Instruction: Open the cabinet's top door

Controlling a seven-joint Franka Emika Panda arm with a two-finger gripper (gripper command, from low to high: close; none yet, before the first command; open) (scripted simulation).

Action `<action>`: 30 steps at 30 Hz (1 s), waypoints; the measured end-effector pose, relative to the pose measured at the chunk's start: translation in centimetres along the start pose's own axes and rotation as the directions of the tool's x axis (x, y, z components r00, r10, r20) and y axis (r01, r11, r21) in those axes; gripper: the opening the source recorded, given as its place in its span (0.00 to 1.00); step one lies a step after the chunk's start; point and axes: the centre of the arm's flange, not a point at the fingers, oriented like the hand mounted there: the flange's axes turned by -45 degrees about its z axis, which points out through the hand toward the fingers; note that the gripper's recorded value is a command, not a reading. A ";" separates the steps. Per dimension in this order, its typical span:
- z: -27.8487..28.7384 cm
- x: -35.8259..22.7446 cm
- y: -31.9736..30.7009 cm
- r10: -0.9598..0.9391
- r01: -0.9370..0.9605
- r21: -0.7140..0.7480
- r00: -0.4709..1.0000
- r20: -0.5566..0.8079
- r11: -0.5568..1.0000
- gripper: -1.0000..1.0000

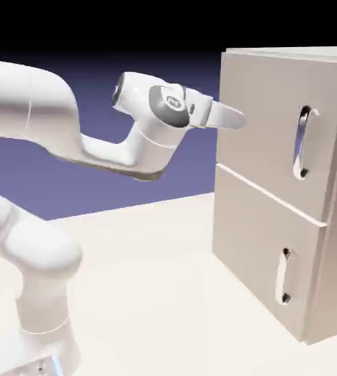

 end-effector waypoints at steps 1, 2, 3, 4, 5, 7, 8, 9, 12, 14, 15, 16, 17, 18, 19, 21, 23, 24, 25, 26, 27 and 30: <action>0.0 0.0 0.3 0.002 -0.002 -0.001 1.000 -0.012 1.000 1.00; 0.0 0.0 0.7 0.004 -0.004 -0.002 1.000 -0.025 1.000 1.00; 0.0 0.0 1.0 0.006 -0.006 -0.004 0.999 -0.037 1.000 1.00; 0.0 -0.1 1.4 0.009 -0.009 -0.005 0.999 -0.049 1.000 1.00; 0.1 -0.1 1.7 0.011 -0.011 -0.006 0.998 -0.060 1.000 1.00; 0.2 -0.3 2.5 0.016 -0.017 -0.008 0.996 -0.083 1.000 1.00; 0.3 -0.4 2.9 0.019 -0.019 -0.009 0.995 -0.094 1.000 1.00; 0.4 -0.5 3.3 0.021 -0.022 -0.009 0.994 -0.105 1.000 1.00; 0.9 -1.0 4.6 0.029 -0.031 -0.011 0.990 -0.137 0.999 1.00; 1.2 -1.4 5.5 0.035 -0.037 -0.011 0.987 -0.157 0.999 1.00; 1.4 -1.6 5.9 0.037 -0.040 -0.012 0.985 -0.167 0.999 1.00; 1.6 -1.8 6.4 0.040 -0.043 -0.012 0.984 -0.176 0.999 1.00; 1.9 -2.0 6.9 0.043 -0.046 -0.011 0.982 -0.185 0.999 1.00; 2.1 -2.3 7.3 0.046 -0.049 -0.011 0.980 -0.194 0.999 1.00; 2.4 -2.6 7.8 0.048 -0.052 -0.011 0.978 -0.203 0.999 1.00; 2.9 -3.1 8.7 0.054 -0.057 -0.009 0.974 -0.219 0.998 1.00; 3.6 -3.8 9.7 0.059 -0.063 -0.008 0.970 -0.234 0.998 1.00; 3.9 -4.1 10.2 0.062 -0.065 -0.007 0.968 -0.242 0.998 1.00; 4.2 -4.5 10.6 0.064 -0.068 -0.005 0.967 -0.248 0.998 1.00; 4.6 -4.8 11.1 0.067 -0.070 -0.004 0.965 -0.255 0.998 1.00; 5.0 -5.2 11.6 0.069 -0.072 -0.002 0.963 -0.261 0.997 1.00; 5.8 -6.1 12.6 0.074 -0.076 0.001 0.959 -0.273 0.997 1.00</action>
